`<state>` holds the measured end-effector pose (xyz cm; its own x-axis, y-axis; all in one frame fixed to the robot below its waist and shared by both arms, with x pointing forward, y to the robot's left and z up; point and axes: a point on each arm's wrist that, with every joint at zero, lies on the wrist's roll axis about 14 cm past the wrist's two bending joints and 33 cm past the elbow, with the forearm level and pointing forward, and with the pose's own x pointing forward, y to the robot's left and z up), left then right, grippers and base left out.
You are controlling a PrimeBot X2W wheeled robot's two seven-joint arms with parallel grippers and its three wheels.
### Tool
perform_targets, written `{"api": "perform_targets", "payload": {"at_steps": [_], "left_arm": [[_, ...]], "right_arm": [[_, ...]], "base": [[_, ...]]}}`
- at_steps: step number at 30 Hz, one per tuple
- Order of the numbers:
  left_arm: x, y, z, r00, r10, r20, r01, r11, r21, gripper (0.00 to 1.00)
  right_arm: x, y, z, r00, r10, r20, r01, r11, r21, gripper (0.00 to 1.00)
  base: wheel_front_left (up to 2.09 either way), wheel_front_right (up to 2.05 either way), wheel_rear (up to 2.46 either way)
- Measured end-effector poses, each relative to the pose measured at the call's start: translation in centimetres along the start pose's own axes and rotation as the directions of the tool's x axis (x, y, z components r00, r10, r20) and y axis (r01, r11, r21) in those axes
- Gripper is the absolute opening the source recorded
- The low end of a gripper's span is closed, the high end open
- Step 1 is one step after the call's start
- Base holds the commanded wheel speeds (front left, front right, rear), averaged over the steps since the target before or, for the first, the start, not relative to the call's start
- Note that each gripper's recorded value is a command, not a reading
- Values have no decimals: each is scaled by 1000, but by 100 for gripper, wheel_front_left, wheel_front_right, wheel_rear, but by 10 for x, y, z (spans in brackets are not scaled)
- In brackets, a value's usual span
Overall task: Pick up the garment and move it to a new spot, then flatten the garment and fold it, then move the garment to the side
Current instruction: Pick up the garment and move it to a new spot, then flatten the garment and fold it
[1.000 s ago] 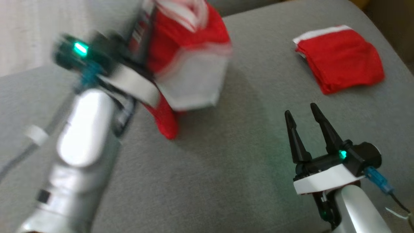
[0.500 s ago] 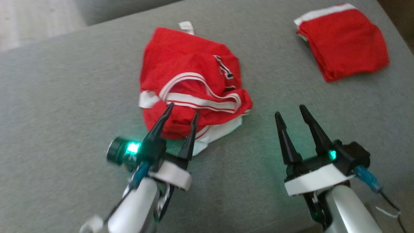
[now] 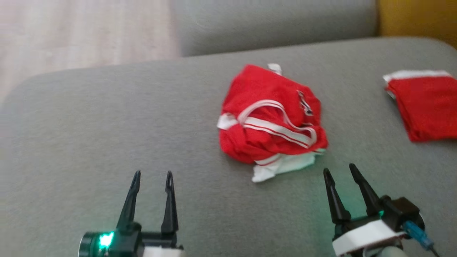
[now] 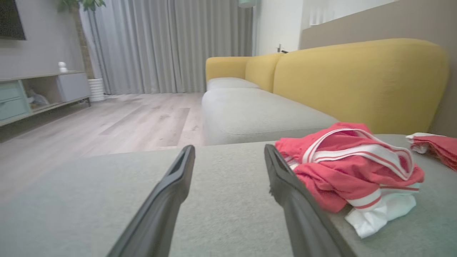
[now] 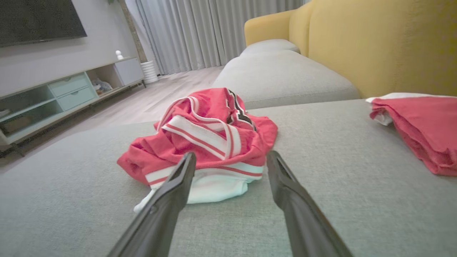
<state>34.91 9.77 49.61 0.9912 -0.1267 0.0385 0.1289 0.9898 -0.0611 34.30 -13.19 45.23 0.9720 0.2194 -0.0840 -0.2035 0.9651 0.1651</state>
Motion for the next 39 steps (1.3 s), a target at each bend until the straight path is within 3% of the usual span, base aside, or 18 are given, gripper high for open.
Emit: {"api": "perform_targets", "payload": {"at_steps": [6,12,39], "left_arm": [[-29,21,13,996,77,46,-79,995,64,100],[-38,29,21,992,107,73,-112,991,66,100],[-37,20,11,997,64,43,-67,996,63,100]], "right_arm": [[4,18,11,998,60,35,-60,998,-13,100],[2,28,15,996,80,50,-79,997,-13,100],[-6,19,16,998,35,60,-34,999,-10,100]], "base": [[0,0,0],[0,0,0],[0,0,0]]}}
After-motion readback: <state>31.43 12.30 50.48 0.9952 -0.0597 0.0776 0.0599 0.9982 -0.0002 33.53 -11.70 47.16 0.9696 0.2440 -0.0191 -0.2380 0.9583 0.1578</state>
